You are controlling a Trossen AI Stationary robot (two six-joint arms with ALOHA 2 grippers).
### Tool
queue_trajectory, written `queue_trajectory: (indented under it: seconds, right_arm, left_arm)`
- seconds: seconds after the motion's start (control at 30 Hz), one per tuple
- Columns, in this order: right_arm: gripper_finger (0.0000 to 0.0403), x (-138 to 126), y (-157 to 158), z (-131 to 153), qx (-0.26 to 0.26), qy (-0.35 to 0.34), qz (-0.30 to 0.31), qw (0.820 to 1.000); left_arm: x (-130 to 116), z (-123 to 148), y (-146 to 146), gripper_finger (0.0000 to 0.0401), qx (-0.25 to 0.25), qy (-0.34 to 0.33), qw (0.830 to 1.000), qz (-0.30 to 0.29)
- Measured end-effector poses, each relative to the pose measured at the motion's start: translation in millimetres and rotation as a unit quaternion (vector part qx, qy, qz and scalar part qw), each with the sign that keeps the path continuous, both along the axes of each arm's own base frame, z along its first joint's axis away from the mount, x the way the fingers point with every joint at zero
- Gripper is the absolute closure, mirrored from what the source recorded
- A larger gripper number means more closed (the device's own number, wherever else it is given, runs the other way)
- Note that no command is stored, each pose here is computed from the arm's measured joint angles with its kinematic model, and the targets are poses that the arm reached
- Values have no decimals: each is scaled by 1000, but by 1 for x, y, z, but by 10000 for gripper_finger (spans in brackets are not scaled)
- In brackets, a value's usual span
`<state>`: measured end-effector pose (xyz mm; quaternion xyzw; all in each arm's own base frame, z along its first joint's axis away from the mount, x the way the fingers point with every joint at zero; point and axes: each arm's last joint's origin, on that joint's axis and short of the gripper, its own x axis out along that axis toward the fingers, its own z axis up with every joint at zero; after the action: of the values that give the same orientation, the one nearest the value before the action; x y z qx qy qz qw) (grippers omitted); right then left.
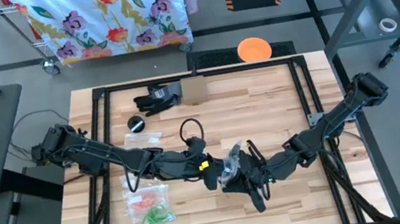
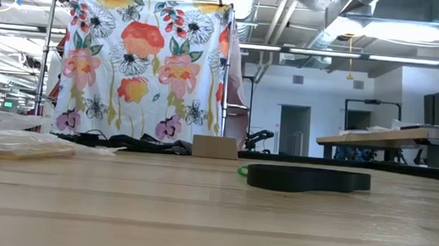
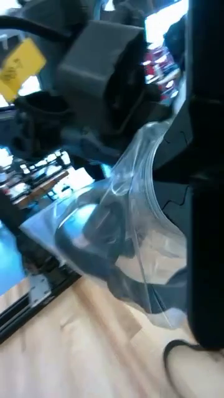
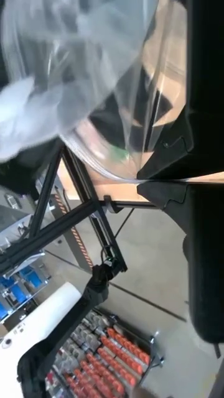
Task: Sort rubber bands
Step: Put the black rubber band into the transparent zip bag
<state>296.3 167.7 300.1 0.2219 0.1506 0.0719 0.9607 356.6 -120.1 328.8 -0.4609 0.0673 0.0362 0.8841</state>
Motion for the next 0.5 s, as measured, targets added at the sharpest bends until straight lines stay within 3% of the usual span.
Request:
queue_trajectory:
  seconds: [0.23,0.4,0.5]
  right_arm:
    - [403,-1,-2,-2,-51,5,5,999]
    - [403,-7,-8,6,-78,-3,-18,997]
    - [403,-14,-13,18,-78,-21,-30,996]
  left_arm:
    - [-1,-2,4,326,62,10,997,54]
    - [1,0,2,264,-7,-2,1000,14]
    - [0,5,-2,252,0,-27,1000,-4]
